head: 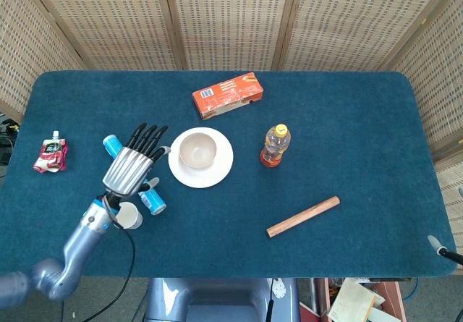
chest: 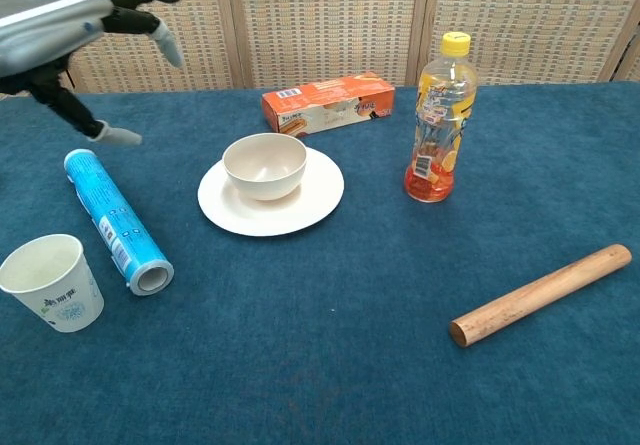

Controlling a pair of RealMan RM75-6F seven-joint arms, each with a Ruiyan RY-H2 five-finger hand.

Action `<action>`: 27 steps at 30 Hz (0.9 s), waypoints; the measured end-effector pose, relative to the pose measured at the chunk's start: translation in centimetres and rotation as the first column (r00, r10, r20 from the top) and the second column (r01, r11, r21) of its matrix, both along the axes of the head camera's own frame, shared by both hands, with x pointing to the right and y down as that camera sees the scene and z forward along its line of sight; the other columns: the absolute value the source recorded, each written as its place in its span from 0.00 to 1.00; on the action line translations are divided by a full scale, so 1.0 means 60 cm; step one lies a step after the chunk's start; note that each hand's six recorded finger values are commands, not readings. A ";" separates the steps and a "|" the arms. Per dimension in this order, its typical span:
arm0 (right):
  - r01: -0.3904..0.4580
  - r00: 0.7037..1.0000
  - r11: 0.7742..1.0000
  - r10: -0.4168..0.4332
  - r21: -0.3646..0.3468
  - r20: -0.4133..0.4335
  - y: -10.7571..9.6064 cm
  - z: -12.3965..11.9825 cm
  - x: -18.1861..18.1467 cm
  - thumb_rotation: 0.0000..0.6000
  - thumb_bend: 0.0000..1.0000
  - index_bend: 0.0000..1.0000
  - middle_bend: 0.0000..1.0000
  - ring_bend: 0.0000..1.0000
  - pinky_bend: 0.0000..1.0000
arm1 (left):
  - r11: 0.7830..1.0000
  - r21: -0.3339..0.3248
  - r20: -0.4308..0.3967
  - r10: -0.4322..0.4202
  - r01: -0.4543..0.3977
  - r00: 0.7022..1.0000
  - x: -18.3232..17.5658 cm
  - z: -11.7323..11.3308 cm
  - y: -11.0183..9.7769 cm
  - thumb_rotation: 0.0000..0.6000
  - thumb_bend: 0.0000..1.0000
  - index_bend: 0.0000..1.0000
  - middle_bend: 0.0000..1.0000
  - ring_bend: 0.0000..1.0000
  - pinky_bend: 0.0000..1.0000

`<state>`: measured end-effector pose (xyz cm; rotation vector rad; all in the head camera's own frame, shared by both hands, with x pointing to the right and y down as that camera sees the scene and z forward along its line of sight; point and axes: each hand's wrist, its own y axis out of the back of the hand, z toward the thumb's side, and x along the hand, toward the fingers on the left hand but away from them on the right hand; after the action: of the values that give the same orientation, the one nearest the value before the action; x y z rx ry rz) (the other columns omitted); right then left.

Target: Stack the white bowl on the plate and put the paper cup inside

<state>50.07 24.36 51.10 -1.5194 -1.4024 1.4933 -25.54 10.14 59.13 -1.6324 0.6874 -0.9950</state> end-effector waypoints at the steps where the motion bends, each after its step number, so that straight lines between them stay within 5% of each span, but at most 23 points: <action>1: 0.001 1.000 1.000 -0.001 0.000 -0.002 0.000 0.000 -0.001 1.00 0.17 0.00 0.00 0.00 0.00 | 1.000 0.008 -0.008 0.003 -0.003 1.000 -0.015 -0.014 0.013 1.00 0.15 0.32 0.00 0.00 0.00; 8: 0.005 1.000 1.000 -0.005 0.011 -0.011 0.002 -0.006 -0.006 1.00 0.17 0.00 0.00 0.00 0.00 | 1.000 -0.002 -0.057 0.028 -0.028 0.998 -0.082 -0.056 0.107 1.00 0.16 0.35 0.00 0.00 0.00; 16: 0.007 1.000 1.000 -0.007 0.011 -0.010 0.004 -0.008 -0.007 1.00 0.17 0.00 0.00 0.00 0.00 | 0.998 -0.050 -0.006 0.035 -0.036 0.999 -0.167 -0.046 0.204 1.00 0.16 0.37 0.00 0.00 0.00; 27: 0.012 1.000 1.000 -0.012 0.010 -0.009 0.005 -0.008 -0.011 1.00 0.17 0.00 0.00 0.00 0.00 | 0.994 -0.108 0.033 0.006 -0.002 0.999 -0.236 -0.029 0.250 1.00 0.19 0.38 0.00 0.00 0.00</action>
<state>49.43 24.63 50.63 -1.5109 -1.3915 1.4812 -39.67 25.12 57.42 -1.7064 0.6167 -1.0702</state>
